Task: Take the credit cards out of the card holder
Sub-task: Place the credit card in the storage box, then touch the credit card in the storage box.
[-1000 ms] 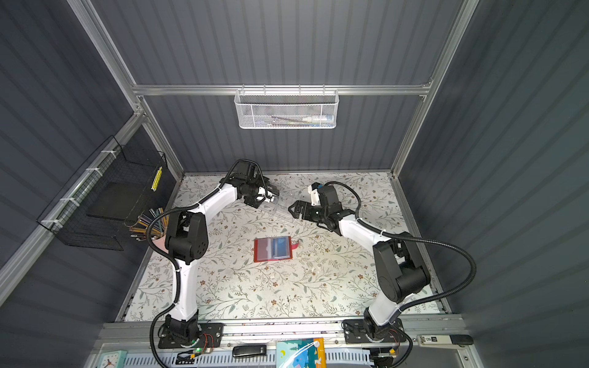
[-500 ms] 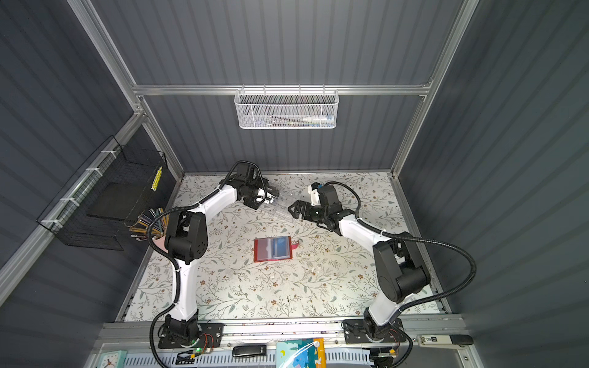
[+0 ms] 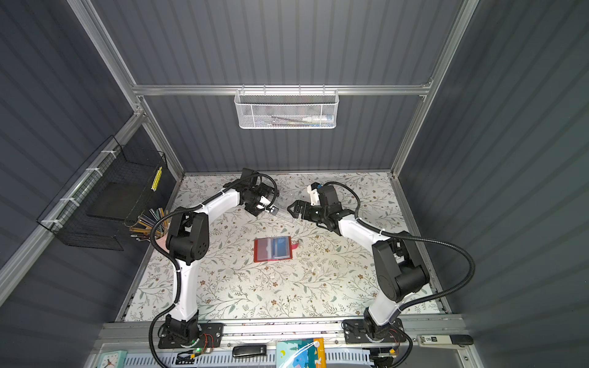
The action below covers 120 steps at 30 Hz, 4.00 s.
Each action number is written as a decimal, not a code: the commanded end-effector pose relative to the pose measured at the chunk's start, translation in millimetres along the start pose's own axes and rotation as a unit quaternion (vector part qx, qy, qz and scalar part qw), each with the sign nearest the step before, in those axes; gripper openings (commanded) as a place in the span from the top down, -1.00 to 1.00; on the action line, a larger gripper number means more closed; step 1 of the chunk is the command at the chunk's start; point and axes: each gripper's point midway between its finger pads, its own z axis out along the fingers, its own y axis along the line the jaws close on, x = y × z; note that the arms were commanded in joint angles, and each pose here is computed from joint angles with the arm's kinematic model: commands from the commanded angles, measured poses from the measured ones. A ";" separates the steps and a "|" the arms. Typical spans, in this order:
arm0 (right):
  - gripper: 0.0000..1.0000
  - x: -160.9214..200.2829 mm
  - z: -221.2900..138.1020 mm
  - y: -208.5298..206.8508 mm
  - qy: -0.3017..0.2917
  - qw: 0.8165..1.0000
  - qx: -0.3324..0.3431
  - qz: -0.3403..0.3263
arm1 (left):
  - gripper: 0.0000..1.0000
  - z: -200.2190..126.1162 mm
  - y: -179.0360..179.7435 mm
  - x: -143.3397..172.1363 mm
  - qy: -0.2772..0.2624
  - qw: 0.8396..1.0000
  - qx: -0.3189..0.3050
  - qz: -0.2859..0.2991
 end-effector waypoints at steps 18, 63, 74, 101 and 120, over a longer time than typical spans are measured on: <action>-0.98 -2.1 -5.0 7.0 -0.005 1.000 0.000 -0.016 | -0.99 -88.7 69.5 -11.2 -0.111 0.958 -0.146 -0.220; -0.98 -105.1 150.5 9.1 0.003 0.814 0.365 -0.452 | -0.99 -199.6 -50.4 10.9 -0.190 0.422 -0.252 -0.850; -0.98 -121.1 141.5 -3.0 -0.005 0.823 0.367 -0.433 | -0.99 -192.5 -57.2 5.5 -0.194 0.420 -0.237 -0.854; -0.98 -99.5 -45.7 -20.1 -0.094 0.938 0.271 -0.192 | -1.00 -202.7 -155.2 79.4 0.117 0.478 -0.418 -0.763; -0.98 -47.9 -194.6 -200.6 -0.288 0.799 0.496 -0.182 | -1.00 -122.3 -200.4 117.5 0.059 0.462 -0.374 -0.802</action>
